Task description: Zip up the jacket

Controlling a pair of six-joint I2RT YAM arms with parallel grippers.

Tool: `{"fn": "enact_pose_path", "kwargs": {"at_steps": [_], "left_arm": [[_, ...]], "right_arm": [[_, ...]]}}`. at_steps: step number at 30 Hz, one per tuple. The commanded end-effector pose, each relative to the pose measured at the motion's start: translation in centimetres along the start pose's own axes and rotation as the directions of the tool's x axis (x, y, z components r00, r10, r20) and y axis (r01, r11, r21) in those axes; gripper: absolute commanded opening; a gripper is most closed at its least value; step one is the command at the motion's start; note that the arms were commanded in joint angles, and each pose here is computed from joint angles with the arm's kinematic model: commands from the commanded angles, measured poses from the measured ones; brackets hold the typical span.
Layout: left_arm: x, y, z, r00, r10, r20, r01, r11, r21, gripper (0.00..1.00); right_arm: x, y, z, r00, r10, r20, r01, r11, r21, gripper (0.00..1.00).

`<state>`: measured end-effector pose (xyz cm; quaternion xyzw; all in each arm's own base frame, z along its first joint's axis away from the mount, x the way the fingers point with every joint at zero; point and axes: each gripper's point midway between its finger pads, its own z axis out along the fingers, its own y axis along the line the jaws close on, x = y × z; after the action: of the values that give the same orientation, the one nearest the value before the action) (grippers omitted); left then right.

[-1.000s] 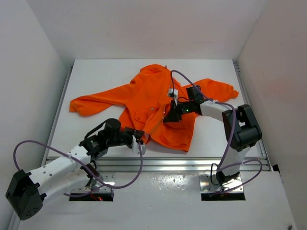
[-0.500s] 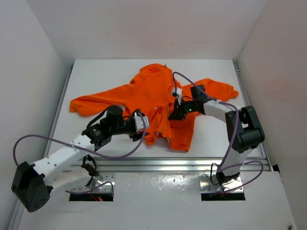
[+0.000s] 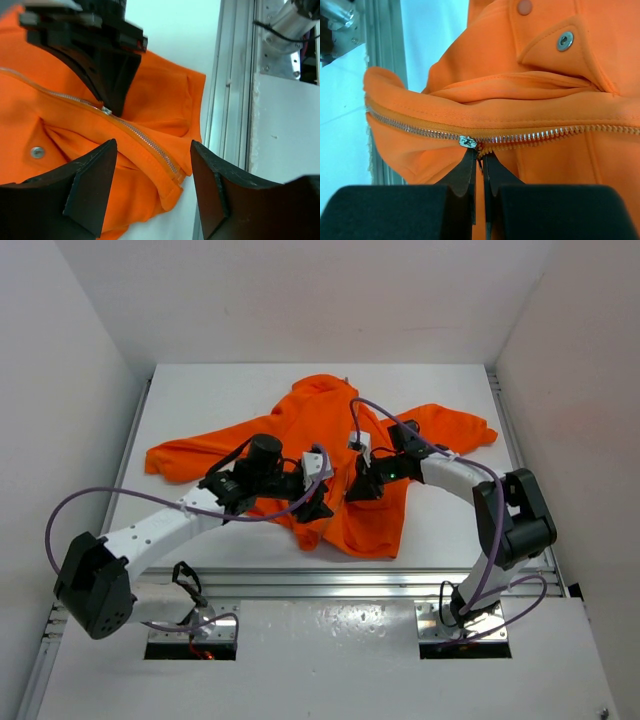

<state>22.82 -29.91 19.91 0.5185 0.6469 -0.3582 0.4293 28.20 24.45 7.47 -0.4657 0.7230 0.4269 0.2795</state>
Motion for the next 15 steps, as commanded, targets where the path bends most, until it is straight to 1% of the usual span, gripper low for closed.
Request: {"fn": "enact_pose_path", "kwargs": {"at_steps": [1,3,5,8,10,12,15], "left_arm": [[1.1,-0.6,0.9,0.996,-0.08,-0.049,0.083,0.995,0.058,0.66],[1.4,-0.6,1.1,0.995,-0.086,-0.057,0.089,0.994,0.059,0.66],[2.2,-0.6,1.8,0.991,-0.1,-0.087,0.104,0.994,0.043,0.67],[3.1,-0.3,2.3,0.982,-0.144,-0.122,0.144,0.99,-0.002,0.67],[3.0,0.0,2.4,0.978,-0.172,-0.118,0.17,0.985,-0.027,0.67],[2.2,0.0,2.7,0.98,-0.175,-0.09,0.173,0.984,-0.032,0.67],[2.0,0.9,3.1,0.974,-0.216,-0.073,0.209,0.973,-0.093,0.67]], "right_arm": [[-2.8,1.9,-0.6,0.995,-0.089,0.054,0.092,0.995,-0.048,0.0],[-2.7,2.1,-0.7,0.996,-0.077,0.049,0.08,0.995,-0.053,0.0],[-2.9,2.2,-0.8,0.996,-0.073,0.05,0.075,0.996,-0.056,0.0],[-2.8,2.5,-0.9,0.997,-0.061,0.046,0.063,0.996,-0.059,0.0],[-3.0,2.5,-1.1,0.997,-0.056,0.051,0.059,0.997,-0.053,0.0],[-3.1,2.6,-1.1,0.998,-0.046,0.048,0.048,0.998,-0.049,0.0],[-3.0,2.6,-1.1,0.999,-0.034,0.038,0.036,0.999,-0.039,0.0]]}}
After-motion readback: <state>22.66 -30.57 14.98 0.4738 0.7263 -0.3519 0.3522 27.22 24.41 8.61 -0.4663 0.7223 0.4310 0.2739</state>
